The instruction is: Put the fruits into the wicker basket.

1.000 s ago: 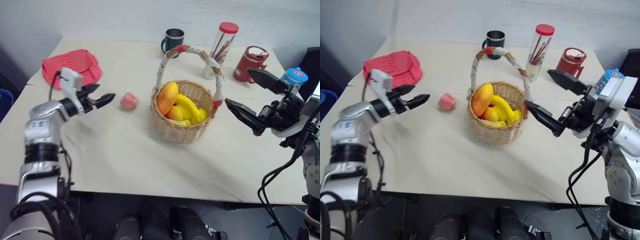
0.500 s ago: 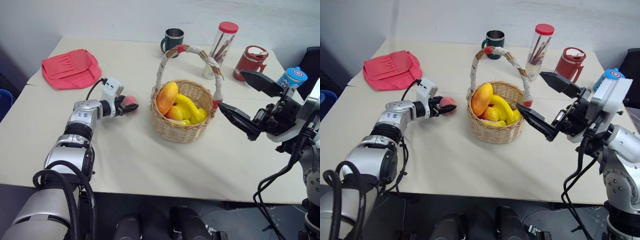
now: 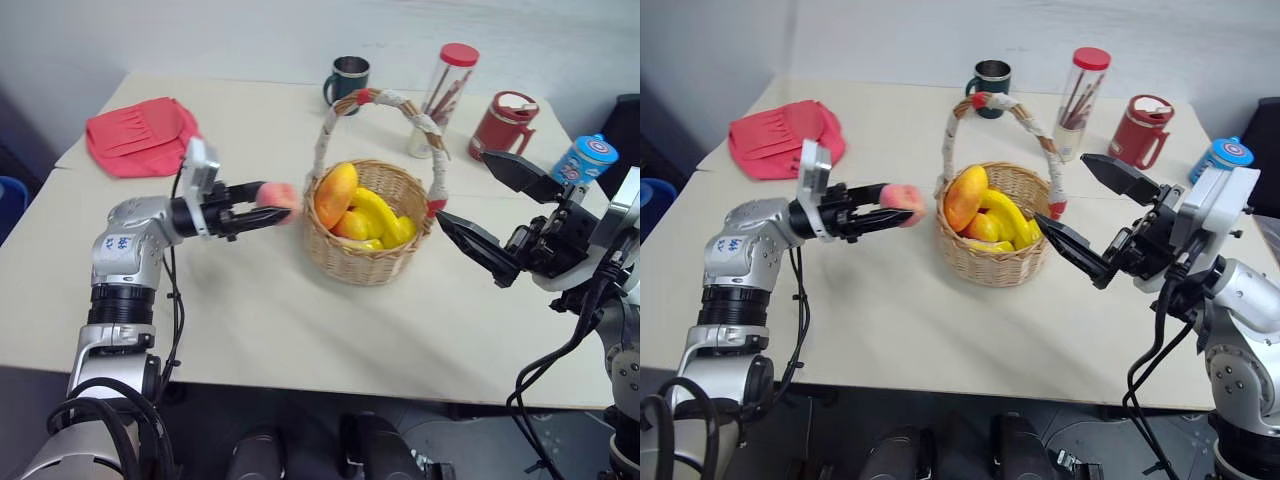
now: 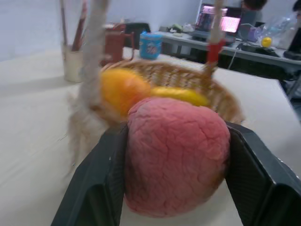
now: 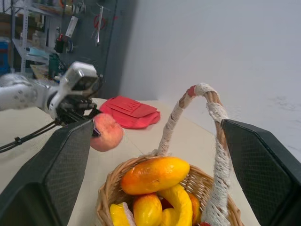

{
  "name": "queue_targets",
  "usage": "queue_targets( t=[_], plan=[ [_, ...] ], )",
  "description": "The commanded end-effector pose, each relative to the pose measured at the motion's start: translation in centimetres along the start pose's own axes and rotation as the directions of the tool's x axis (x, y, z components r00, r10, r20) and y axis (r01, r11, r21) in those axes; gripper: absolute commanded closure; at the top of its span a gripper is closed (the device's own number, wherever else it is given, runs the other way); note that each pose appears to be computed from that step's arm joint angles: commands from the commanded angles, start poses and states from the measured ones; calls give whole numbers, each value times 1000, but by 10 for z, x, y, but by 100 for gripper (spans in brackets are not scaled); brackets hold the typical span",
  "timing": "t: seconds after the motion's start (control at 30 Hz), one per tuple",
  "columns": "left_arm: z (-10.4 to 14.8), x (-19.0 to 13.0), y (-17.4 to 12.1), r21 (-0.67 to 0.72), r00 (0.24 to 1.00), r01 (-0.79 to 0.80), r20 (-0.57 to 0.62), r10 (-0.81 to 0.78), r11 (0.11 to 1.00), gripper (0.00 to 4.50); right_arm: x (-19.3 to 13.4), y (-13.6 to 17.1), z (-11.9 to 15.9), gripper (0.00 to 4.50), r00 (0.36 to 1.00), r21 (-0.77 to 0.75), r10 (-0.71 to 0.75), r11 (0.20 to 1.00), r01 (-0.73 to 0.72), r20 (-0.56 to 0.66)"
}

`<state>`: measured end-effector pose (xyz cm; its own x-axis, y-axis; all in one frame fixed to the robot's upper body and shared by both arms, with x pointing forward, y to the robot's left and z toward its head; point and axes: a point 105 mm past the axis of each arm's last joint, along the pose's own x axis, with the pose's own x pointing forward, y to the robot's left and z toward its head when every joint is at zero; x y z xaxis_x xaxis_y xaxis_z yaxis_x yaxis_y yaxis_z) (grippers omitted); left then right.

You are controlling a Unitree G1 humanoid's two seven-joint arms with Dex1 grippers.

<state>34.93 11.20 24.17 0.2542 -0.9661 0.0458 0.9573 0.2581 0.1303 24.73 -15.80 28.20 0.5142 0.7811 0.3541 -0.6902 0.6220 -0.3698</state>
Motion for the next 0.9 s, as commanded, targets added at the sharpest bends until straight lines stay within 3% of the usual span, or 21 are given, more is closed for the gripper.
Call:
queue_targets(
  t=[0.03, 0.13, 0.23, 0.33, 0.43, 0.5, 0.57, 0.67, 0.77, 0.9],
  plan=[
    [21, 47, -12, 55, 1000, -1, 11, 0, 998, 201, 1, -3, 8, 0, 999, -24, -4, 1000, 5, 35],
    [10, 69, -6, 33, 999, -46, -27, 47, 998, 201, 2, -3, 3, 0, 1000, -16, 6, 1000, -5, 16],
    [-5, 79, 4, 56, 991, -105, -82, 109, 993, 104, -3, -7, -3, 0, 1000, 5, -6, 1000, 6, -22],
    [-1, 84, 4, 32, 992, -117, -52, 118, 993, 8, -7, -12, -8, 0, 998, 39, -26, 999, 28, -53],
    [14, 81, 3, 45, 993, -120, 21, 119, 992, 4, -11, -19, -24, 0, 989, 39, -31, 999, 37, -143],
    [34, 60, 0, 68, 988, -96, 128, 86, 993, 4, -12, -37, -37, 0, 977, 48, -89, 994, 100, -193],
    [39, 36, -9, 150, 989, -48, 145, 26, 987, 4, -9, -43, -48, 0, 970, 57, -69, 995, 84, -233],
    [32, -6, -23, 206, 997, -3, 77, -13, 979, 4, -3, -46, -65, 0, 961, 91, 6, 996, 20, -275],
    [28, -49, -26, 232, 998, -61, -1, 63, 971, 4, 7, -53, -76, 0, 956, 148, 73, 988, -32, -283],
    [28, -86, -38, 237, 988, -116, -74, 137, 965, 4, 28, -59, -78, 0, 962, 195, 156, 974, -114, -222]
  ],
)
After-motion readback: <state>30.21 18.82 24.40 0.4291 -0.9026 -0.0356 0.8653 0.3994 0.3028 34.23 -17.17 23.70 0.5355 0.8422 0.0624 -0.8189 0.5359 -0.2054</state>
